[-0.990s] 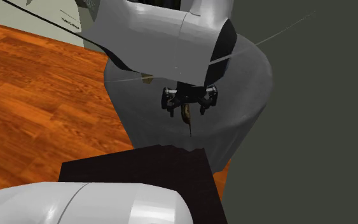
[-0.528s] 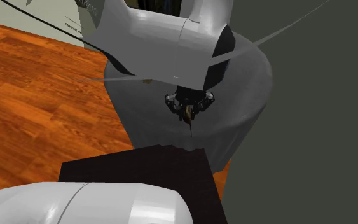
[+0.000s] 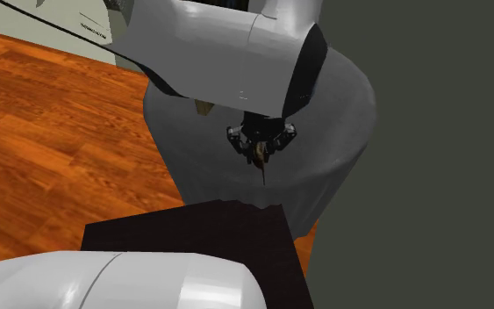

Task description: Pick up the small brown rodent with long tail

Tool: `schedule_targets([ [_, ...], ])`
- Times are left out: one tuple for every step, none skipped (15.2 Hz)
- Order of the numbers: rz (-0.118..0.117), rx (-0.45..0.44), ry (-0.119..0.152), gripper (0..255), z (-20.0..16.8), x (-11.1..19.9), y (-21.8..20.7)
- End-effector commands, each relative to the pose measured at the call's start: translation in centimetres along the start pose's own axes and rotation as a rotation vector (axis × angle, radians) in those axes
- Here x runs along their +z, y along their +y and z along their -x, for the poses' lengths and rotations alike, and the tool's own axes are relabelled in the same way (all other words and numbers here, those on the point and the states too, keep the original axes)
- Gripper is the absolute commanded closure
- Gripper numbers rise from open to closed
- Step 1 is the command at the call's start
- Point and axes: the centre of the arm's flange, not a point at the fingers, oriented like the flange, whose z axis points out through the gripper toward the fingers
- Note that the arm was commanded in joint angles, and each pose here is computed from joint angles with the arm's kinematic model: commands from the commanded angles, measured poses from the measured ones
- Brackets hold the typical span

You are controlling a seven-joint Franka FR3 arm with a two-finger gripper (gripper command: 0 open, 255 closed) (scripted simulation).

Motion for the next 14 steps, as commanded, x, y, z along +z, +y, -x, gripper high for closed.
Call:
schedule_targets([
  [0.000,0.000,-0.001,255,0.1,-1.0,-0.1],
  [0.000,0.000,-0.001,255,0.1,-1.5,-0.1],
  [0.000,0.000,-0.001,255,0.1,-2.1,-0.1],
  [0.000,0.000,-0.001,255,0.1,-2.6,-0.2],
  [0.000,0.000,-0.001,255,0.1,-3.1,-0.2],
  [0.000,0.000,-0.001,255,0.1,-3.7,-0.3],
  [0.000,0.000,-0.001,255,0.1,-4.2,-0.3],
  [0.000,0.000,-0.001,255,0.2,-4.7,-0.3],
  [0.000,0.000,-0.001,255,0.2,-5.2,-0.4],
  [0.000,0.000,-0.001,255,0.2,-5.8,-0.4],
  [0.000,0.000,-0.001,255,0.2,-6.3,-0.5],
  [0.000,0.000,-0.001,255,0.2,-6.8,-0.5],
  [0.000,0.000,-0.001,255,0.2,-6.9,-0.5],
  [0.000,0.000,-0.001,255,0.2,-6.9,-0.5],
])
